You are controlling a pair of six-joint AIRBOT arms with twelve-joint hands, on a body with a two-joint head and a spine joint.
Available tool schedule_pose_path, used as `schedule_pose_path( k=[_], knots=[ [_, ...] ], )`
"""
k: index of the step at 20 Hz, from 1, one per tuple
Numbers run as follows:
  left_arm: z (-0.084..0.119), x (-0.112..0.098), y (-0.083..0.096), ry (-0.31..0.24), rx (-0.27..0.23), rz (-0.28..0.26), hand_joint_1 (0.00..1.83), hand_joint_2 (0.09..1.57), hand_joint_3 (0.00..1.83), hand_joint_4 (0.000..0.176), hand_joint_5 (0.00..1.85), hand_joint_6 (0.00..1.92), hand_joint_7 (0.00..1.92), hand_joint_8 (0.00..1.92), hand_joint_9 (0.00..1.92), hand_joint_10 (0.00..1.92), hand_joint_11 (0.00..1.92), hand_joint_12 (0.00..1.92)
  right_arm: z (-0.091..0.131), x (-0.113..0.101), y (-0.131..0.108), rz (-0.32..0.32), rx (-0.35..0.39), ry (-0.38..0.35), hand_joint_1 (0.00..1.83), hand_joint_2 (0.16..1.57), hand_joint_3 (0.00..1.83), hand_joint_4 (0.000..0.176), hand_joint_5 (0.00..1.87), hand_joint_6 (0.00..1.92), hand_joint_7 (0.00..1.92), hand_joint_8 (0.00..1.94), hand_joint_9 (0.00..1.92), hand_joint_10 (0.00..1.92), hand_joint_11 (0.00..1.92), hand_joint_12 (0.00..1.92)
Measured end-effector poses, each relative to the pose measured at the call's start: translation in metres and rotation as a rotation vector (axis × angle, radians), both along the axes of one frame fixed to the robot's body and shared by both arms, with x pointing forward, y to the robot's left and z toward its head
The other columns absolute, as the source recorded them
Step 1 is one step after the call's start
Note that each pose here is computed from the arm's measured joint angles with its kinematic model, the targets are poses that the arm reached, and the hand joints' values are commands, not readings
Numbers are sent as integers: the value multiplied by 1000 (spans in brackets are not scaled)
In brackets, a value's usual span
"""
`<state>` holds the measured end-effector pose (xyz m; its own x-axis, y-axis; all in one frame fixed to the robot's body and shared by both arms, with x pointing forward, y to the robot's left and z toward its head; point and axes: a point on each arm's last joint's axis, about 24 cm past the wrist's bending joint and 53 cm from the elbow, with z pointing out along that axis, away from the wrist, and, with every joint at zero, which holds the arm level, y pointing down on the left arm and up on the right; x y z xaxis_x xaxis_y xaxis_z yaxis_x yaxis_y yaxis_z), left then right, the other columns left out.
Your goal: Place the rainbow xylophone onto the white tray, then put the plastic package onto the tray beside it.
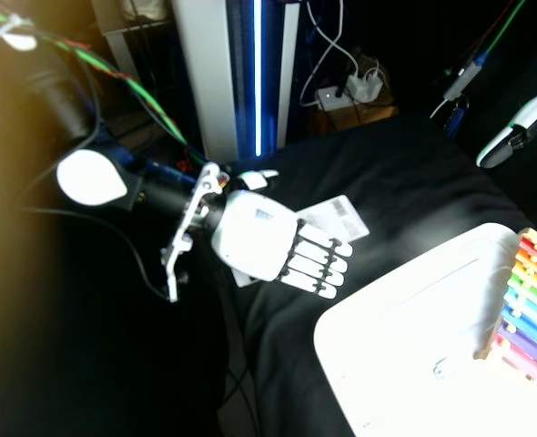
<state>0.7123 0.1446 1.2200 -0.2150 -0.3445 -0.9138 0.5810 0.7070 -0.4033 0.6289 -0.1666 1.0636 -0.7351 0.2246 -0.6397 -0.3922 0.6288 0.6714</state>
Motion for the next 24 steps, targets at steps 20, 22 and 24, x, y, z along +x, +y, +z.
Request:
schedule_pose_path(
  k=[20, 22, 24],
  knots=[
    [-2, 0, 0, 6, 2, 0, 751, 777, 0, 53, 0, 0, 0, 0, 0, 0, 0, 0, -16, -1, 2, 9, -39, 23, 742, 668, 3, 0, 60, 7, 136, 11, 90, 10, 143, 59],
    [-2, 0, 0, 5, 0, 0, 737, 775, 0, 73, 0, 0, 0, 0, 0, 0, 0, 0, -16, 1, 2, 4, -38, 23, 750, 670, 3, 0, 61, 5, 130, 6, 72, 1, 127, 50],
    [-2, 0, 0, 5, 0, 0, 751, 767, 0, 77, 0, 0, 0, 0, 0, 0, 0, 0, -17, 2, 2, 3, -37, 23, 723, 663, 0, 0, 78, 10, 151, 12, 81, 4, 137, 53]
  ],
)
